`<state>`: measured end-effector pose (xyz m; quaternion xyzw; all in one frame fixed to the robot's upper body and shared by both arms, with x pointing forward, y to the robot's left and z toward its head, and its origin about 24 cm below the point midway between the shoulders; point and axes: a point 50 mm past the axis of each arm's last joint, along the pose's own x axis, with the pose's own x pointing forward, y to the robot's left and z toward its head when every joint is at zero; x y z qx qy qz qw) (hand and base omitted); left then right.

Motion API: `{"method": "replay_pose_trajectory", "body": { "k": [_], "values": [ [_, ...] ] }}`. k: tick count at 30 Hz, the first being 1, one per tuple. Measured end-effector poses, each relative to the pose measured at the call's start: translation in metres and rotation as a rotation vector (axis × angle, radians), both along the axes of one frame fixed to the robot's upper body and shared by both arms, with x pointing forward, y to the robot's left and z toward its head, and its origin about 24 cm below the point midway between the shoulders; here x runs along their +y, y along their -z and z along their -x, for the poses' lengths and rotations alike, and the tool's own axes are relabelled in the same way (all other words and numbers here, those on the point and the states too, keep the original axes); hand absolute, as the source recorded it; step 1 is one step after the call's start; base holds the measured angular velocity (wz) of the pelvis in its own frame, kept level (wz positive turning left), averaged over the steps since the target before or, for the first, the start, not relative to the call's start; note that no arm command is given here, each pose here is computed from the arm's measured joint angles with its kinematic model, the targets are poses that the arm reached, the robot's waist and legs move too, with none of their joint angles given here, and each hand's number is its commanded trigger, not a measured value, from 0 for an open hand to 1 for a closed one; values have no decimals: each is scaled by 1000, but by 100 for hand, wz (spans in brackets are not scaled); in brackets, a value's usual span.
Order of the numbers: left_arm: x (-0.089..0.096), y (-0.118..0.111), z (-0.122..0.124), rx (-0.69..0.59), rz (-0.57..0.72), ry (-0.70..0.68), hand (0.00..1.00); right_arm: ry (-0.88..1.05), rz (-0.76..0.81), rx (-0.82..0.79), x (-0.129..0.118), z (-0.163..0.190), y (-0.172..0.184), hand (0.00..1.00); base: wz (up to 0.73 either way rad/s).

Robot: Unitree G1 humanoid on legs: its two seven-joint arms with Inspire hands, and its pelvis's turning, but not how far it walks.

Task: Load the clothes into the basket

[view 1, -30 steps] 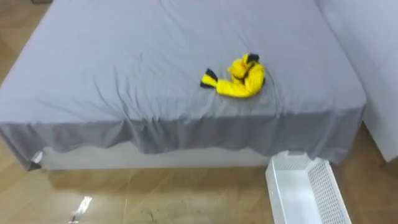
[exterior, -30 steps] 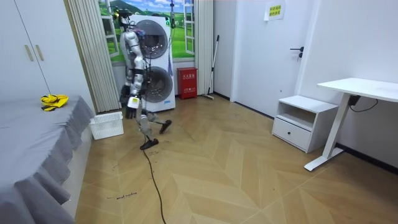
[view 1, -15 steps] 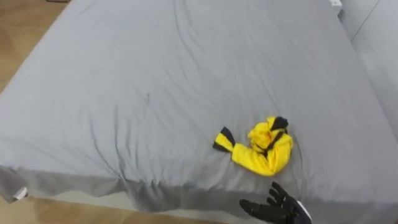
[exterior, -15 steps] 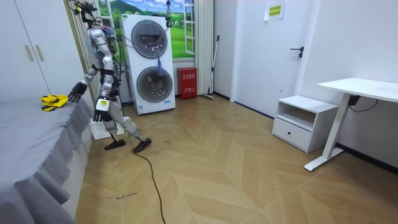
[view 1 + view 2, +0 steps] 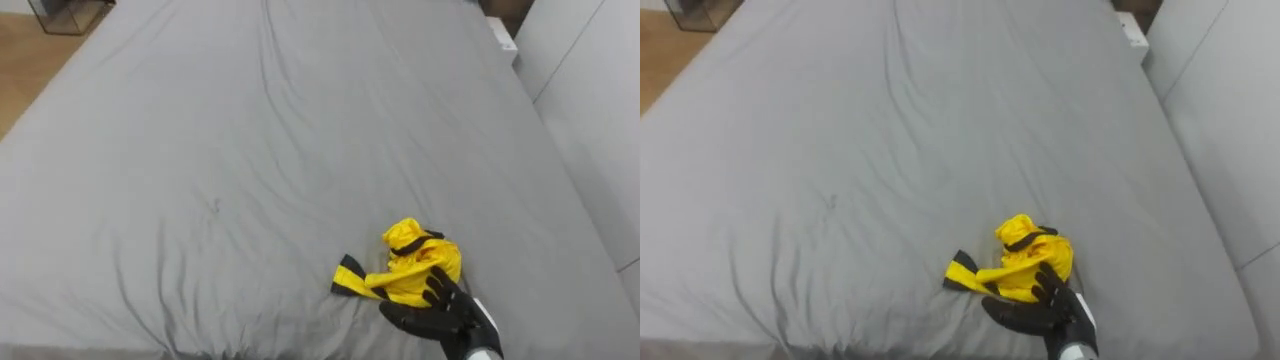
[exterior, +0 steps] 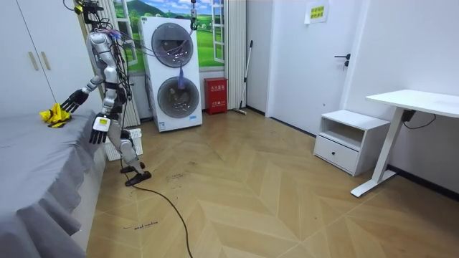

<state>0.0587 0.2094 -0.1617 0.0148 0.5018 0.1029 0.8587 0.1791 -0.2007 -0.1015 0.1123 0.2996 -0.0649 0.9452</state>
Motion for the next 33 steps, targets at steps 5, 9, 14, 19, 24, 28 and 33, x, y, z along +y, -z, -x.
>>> {"method": "replay_pose_trajectory", "body": {
  "k": [5,9,14,19,24,28,33],
  "values": [
    [0,1,-1,17,7,4,0,-5,5,-49,2,-14,-8,0,1],
    [2,0,-4,13,16,2,0,-13,10,-90,3,-26,-15,0,5],
    [5,0,-5,13,13,-16,0,-43,43,-115,6,-35,-21,0,2],
    [7,0,-5,16,12,-23,0,-75,97,-113,8,-37,-21,0,0],
    [8,0,-8,16,16,-14,0,-67,133,-64,6,-35,-14,0,4],
    [8,0,-9,17,18,-13,0,-35,153,-28,0,-41,-11,0,3],
    [8,-1,-16,10,24,-6,0,39,185,-18,-10,-54,-14,0,14]
  ]
}}
